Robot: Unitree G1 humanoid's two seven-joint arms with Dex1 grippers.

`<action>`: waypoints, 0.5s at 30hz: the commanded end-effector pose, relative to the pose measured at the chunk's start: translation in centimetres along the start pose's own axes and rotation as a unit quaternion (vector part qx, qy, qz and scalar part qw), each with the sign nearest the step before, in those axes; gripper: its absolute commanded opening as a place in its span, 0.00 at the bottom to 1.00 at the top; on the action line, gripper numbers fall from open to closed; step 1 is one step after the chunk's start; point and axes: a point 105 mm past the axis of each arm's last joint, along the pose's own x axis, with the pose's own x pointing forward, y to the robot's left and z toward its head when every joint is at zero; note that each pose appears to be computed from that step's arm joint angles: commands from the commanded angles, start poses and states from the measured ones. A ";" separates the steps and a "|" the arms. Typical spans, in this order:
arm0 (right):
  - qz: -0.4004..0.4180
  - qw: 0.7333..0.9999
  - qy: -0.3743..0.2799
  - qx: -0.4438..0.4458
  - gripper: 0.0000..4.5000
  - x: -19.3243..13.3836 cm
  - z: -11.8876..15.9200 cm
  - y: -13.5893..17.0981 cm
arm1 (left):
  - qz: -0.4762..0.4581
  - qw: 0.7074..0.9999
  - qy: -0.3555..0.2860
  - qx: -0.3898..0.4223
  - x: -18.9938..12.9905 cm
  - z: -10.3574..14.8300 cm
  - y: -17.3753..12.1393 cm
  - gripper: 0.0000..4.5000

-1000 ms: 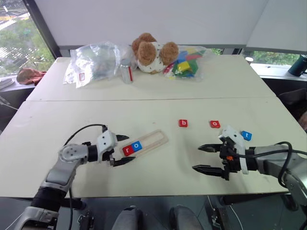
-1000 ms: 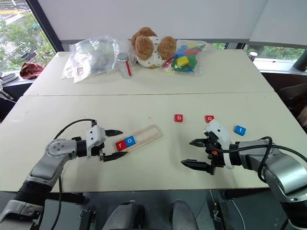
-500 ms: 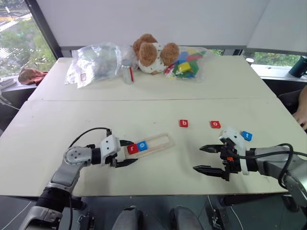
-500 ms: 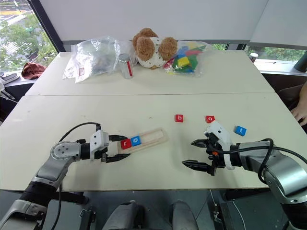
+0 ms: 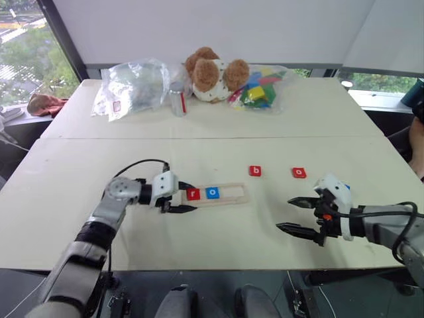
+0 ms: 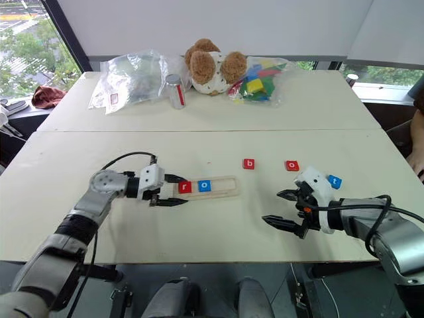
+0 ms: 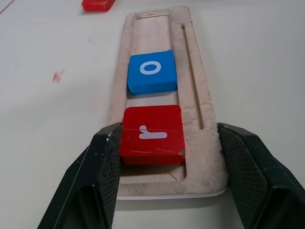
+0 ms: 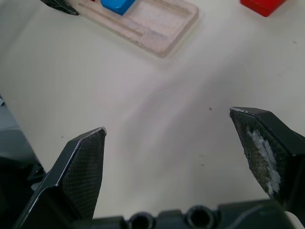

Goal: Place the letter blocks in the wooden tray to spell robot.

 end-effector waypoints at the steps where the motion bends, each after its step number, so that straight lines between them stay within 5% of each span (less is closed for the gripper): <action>1: -0.037 0.999 -0.015 -0.016 1.00 -0.9 0.6 -0.5 | -0.047 0.999 0.005 0.024 1.9 0.3 0.0 0.54; 9: -0.064 0.998 -0.020 0.001 1.00 -1.3 -0.1 0.0 | -0.085 0.996 -0.012 0.022 3.9 0.8 -0.1 0.54; 13: -0.081 0.996 -0.028 0.004 1.00 -1.5 0.0 -0.3 | -0.093 0.995 -0.015 0.010 3.9 0.6 -0.4 0.97; 15: -0.103 0.994 -0.038 0.004 1.00 -1.4 0.4 -1.2 | -0.090 0.996 -0.019 0.005 4.0 0.6 -0.5 0.99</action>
